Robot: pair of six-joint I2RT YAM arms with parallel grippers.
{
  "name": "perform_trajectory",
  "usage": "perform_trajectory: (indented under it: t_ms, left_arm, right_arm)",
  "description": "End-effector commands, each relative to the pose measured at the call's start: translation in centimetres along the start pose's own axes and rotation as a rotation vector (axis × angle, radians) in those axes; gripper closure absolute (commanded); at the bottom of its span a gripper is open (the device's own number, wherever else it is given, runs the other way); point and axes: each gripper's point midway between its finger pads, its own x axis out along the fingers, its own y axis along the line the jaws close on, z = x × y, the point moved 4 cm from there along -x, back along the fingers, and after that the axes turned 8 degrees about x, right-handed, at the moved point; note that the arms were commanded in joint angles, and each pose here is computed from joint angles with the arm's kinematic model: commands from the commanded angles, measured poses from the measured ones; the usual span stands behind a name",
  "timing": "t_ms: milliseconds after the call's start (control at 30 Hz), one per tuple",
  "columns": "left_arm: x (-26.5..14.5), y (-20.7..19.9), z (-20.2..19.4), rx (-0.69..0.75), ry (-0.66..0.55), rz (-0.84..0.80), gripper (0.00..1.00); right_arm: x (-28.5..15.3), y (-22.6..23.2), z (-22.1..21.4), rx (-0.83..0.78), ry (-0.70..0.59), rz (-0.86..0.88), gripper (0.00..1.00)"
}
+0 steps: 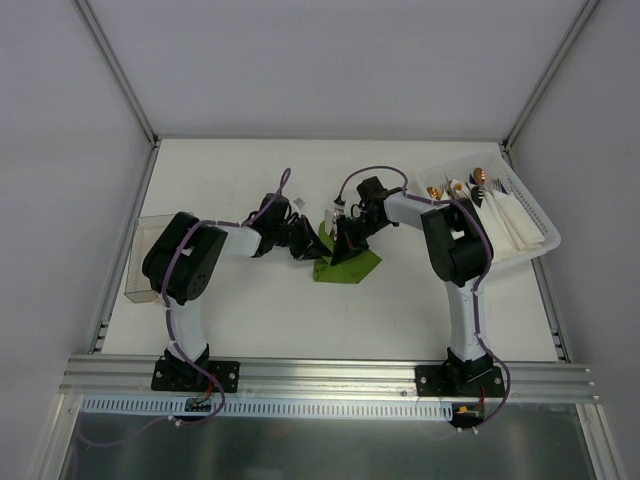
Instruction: Place the utensils on the paper napkin and roll it up
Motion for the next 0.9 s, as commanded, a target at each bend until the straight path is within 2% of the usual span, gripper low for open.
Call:
perform_trajectory:
  t_ms: [0,400,600,867]
  left_arm:
    - [1.0,-1.1,0.9,-0.009,-0.029,-0.027,1.00]
    - [2.1,3.4,-1.2,-0.086,0.000,0.160,1.00]
    - [2.1,4.2,-1.2,-0.076,0.000,0.237,1.00]
    - [2.1,5.4,-1.7,-0.092,0.019,0.298,1.00]
  right_arm:
    - [0.3,-1.6,0.5,0.002,-0.018,-0.100,1.00]
    - [-0.2,-1.3,0.5,0.000,-0.026,-0.096,1.00]
    - [-0.7,-0.7,0.5,-0.018,-0.037,-0.085,0.99]
    - [-3.0,2.1,0.4,-0.086,-0.084,-0.027,0.87]
